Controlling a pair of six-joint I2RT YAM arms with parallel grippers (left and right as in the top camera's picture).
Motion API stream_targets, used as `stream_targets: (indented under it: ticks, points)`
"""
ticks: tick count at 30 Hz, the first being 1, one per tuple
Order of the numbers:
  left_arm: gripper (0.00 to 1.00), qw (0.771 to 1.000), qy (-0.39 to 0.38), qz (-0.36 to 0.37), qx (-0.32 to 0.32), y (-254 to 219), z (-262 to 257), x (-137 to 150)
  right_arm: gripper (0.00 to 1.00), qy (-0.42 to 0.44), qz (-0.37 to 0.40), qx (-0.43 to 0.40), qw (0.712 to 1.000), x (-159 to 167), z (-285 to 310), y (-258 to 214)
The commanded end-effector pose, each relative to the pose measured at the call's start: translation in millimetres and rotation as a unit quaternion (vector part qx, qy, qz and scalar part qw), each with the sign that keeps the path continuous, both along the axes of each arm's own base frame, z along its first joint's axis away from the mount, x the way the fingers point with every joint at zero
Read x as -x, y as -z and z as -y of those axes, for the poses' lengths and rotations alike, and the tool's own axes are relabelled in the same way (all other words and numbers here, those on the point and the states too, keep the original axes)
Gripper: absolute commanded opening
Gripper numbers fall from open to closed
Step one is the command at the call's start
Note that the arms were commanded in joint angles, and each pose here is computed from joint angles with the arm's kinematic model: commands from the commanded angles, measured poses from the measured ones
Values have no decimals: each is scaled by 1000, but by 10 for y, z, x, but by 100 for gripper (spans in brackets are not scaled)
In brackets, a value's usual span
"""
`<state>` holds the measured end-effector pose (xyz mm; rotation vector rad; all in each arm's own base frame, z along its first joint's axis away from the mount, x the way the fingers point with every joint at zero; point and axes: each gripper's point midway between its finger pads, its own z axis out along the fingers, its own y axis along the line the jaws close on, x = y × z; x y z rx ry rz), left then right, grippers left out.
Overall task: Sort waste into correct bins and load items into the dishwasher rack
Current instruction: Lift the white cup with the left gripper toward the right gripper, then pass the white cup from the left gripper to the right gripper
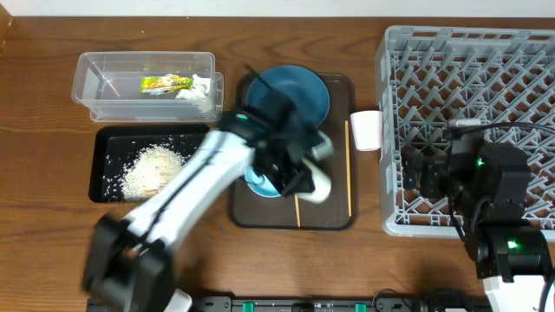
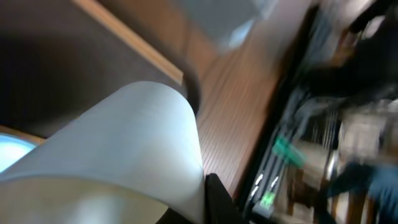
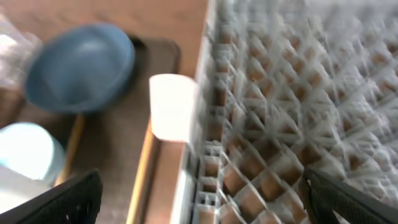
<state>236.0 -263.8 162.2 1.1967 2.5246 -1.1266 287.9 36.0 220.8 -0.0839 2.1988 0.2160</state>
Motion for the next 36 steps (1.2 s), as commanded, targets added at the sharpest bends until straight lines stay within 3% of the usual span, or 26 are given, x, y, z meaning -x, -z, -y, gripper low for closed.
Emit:
stream_targets:
  ticks: [1,6,9,13,15,25,30,36]
  points:
    - [6,991,-56,-6,121,-710,-90,-155,99,-94,31,-48,994,-4,-329,-201]
    - [6,949,-106,-64,291,-1425,-397,-437,99,-261,45,-146,953,125,-912,-375]
    - [6,927,-112,-110,340,-1622,-536,-499,97,-343,47,-195,918,231,-1174,-464]
    - [6,924,-116,-127,343,-1643,-554,-496,85,-421,64,-225,877,282,-1412,-561]
    - [6,924,-111,-130,343,-1648,-525,-471,83,-436,67,-231,867,258,-1491,-569]
    - [6,925,-82,-142,343,-1663,-369,-336,86,-494,111,-224,833,195,-1856,-644]
    - [6,926,-62,-150,340,-1663,-259,-239,91,-479,133,-223,839,66,-1877,-722]
    - [6,928,-44,-157,337,-1663,-156,-141,91,-497,146,-223,826,113,-1940,-772]
